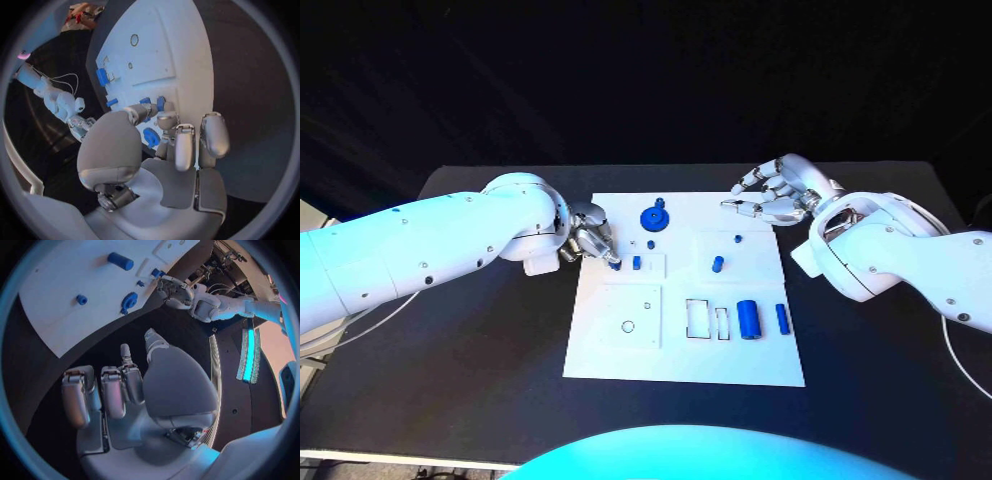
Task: Assemble the parts on the task board
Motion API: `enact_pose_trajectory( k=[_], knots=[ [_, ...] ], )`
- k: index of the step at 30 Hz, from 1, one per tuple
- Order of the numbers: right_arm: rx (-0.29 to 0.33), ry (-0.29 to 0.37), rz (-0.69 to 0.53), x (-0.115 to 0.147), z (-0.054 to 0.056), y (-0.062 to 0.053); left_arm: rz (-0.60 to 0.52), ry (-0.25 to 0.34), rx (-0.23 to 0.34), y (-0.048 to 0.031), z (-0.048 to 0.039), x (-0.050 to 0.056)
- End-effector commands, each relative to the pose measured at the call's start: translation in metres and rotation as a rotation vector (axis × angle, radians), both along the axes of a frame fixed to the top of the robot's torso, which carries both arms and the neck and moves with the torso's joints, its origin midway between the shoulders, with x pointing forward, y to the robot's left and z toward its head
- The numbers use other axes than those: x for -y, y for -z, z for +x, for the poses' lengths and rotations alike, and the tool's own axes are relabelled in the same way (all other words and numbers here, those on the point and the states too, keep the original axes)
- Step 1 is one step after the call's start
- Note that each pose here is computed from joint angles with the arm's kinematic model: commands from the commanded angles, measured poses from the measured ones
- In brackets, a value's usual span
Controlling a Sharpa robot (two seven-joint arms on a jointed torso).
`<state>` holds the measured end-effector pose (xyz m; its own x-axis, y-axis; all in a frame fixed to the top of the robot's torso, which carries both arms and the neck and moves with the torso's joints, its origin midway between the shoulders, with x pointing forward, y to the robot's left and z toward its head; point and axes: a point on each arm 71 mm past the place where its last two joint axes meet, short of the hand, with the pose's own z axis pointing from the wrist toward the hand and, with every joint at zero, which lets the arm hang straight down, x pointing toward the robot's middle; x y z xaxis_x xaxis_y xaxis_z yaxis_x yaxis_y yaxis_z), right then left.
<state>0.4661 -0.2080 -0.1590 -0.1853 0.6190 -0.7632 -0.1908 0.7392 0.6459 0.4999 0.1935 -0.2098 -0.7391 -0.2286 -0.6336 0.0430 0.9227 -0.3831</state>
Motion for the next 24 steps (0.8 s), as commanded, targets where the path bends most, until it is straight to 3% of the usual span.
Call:
enact_pose_trajectory(
  k=[1, 24],
  knots=[
    [0.007, -0.011, 0.0, -0.0006, -0.0005, -0.0001, -0.028, -0.006, 0.011, 0.0013, -0.0018, 0.0015],
    [0.0, -0.011, 0.0, -0.0008, -0.001, 0.0029, -0.057, -0.033, 0.038, 0.0004, -0.0031, -0.0018]
  ],
)
